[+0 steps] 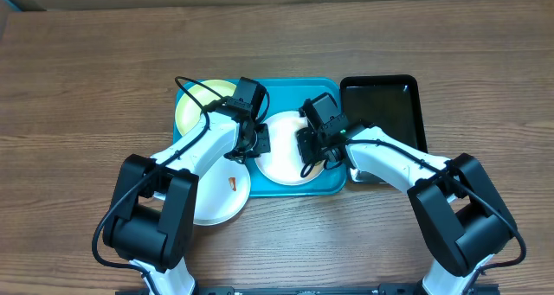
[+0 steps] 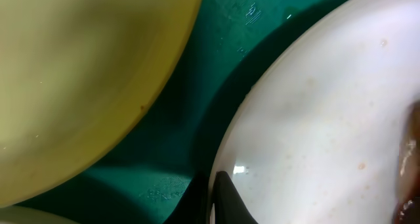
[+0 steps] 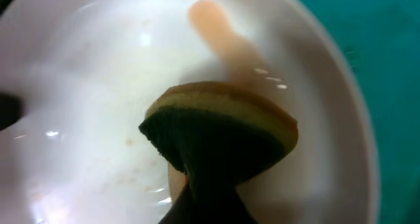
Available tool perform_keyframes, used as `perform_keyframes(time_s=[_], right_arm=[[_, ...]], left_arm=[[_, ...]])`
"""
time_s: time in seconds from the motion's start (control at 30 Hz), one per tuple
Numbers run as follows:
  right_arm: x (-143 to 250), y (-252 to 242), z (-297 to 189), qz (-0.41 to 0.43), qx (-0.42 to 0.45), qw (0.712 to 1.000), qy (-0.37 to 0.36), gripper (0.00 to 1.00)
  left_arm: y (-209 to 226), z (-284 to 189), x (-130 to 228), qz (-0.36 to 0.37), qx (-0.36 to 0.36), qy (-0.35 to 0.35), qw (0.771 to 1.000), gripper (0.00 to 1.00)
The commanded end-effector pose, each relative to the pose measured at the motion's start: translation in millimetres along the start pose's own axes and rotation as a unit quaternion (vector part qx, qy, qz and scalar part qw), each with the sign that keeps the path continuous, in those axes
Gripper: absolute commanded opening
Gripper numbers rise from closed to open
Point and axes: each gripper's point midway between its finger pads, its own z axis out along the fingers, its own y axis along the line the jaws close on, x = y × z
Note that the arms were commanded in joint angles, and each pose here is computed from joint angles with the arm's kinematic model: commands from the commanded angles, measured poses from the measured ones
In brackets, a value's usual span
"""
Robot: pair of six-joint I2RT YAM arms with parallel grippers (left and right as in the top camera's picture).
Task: Clean dirty plates on tray and stack at the side
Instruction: 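Wipe the held white plate with the sponge in the right gripper, then return the sponge to the black tray and withdraw the right gripper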
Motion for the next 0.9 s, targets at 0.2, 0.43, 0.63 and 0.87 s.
perform_keyframes(time_s=[0.2,0.43,0.63,0.87], right_arm=[[-24.3,55.7,-35.1,0.024,-0.237,0.971,0.021,0.04],[-84.2,17.7,-123.7,0.068,-0.301,0.95,-0.055,0.04],[-60.1,-74.4,-129.8,0.116,-0.167,0.978,-0.043,0.06],[-4.6,-167.0,-101.8,0.163,0.051,0.985,0.016,0.04]], left_arm=[[7.2,4.8,4.5,-0.008,-0.021,0.003,1.0,0.04],[7.4,4.7,4.6,-0.004,-0.022,0.003,1.0,0.04],[7.3,4.8,4.5,-0.004,-0.022,0.003,1.0,0.06],[6.9,4.8,3.6,-0.004,-0.021,0.001,1.0,0.08]])
